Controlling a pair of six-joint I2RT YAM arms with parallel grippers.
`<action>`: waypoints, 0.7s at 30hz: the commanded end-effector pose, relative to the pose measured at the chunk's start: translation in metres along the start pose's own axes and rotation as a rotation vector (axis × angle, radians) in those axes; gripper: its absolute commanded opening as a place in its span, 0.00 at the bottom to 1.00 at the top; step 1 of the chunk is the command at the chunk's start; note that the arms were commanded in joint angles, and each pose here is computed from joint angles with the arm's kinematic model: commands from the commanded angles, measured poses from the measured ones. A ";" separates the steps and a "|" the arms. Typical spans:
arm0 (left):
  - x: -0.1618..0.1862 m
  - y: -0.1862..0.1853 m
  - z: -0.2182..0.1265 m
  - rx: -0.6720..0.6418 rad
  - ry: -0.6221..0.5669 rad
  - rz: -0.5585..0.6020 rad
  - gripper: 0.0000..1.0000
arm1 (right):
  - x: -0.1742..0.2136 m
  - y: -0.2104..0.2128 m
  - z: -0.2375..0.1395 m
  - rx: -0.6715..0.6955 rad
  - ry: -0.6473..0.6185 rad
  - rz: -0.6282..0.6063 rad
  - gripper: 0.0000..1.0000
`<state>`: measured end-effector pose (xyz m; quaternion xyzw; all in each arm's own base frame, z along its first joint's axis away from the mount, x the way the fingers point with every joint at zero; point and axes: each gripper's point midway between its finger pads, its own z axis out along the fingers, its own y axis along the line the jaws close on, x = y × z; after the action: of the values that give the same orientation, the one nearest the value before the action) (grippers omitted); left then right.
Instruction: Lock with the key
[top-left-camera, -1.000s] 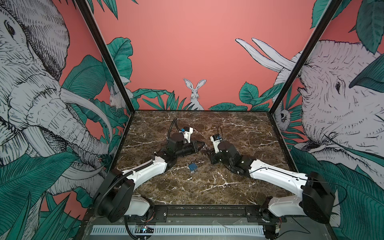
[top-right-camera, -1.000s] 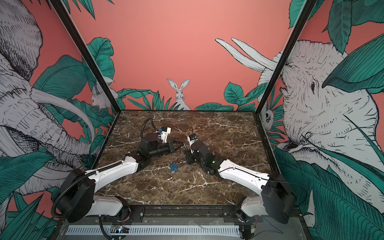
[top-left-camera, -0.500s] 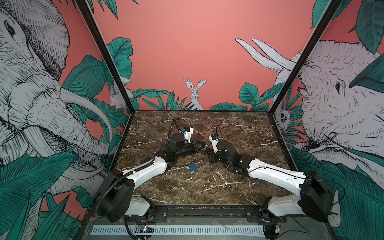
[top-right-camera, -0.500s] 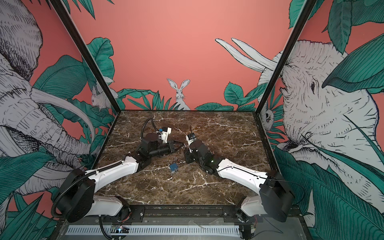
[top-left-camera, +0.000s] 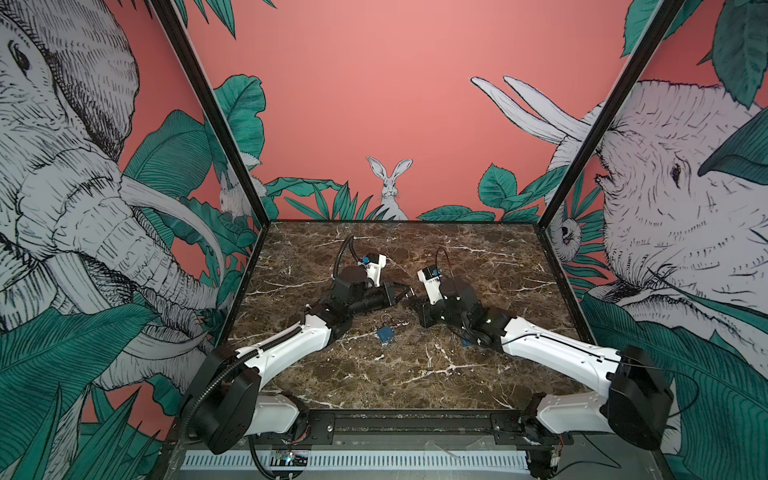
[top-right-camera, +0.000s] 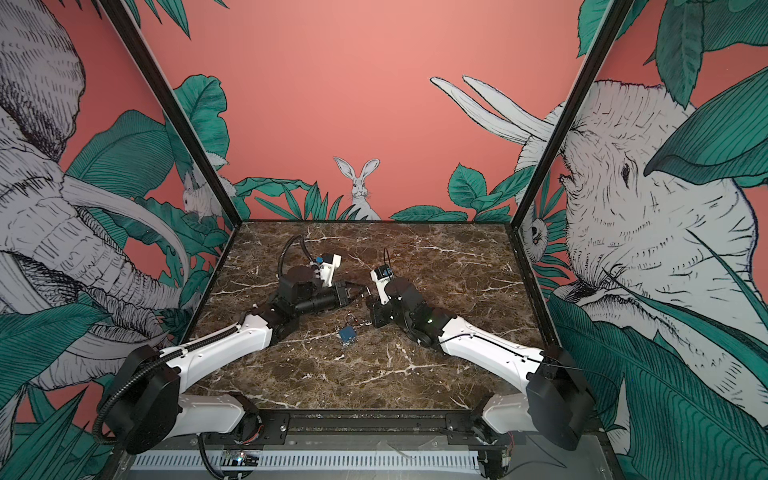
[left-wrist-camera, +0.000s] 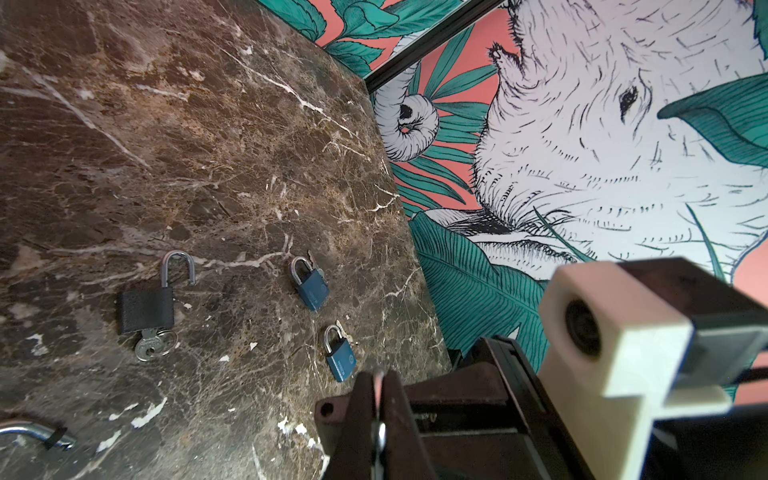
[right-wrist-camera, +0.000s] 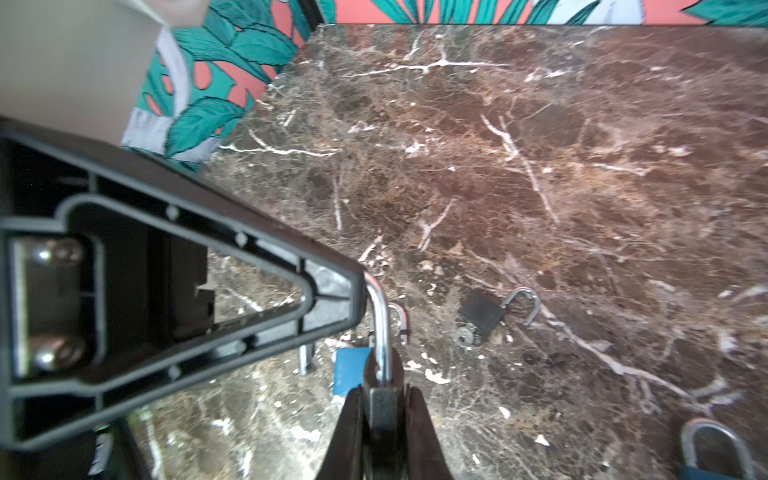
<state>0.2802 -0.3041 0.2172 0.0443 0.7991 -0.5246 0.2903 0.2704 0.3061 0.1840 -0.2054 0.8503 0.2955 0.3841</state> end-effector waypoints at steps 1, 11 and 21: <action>-0.005 -0.008 -0.011 -0.020 -0.003 0.061 0.21 | -0.009 0.007 -0.015 -0.099 0.027 0.075 0.00; -0.020 -0.020 -0.041 0.004 -0.009 0.149 0.41 | 0.004 0.024 -0.052 -0.359 0.176 0.134 0.00; 0.023 -0.054 -0.036 0.121 0.269 0.279 0.47 | 0.007 0.041 -0.062 -0.491 0.269 0.138 0.00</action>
<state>0.2474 -0.2980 0.2702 0.1933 0.7779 -0.5268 0.2830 0.2148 0.2896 0.2115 -0.2490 0.8285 0.4627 0.1937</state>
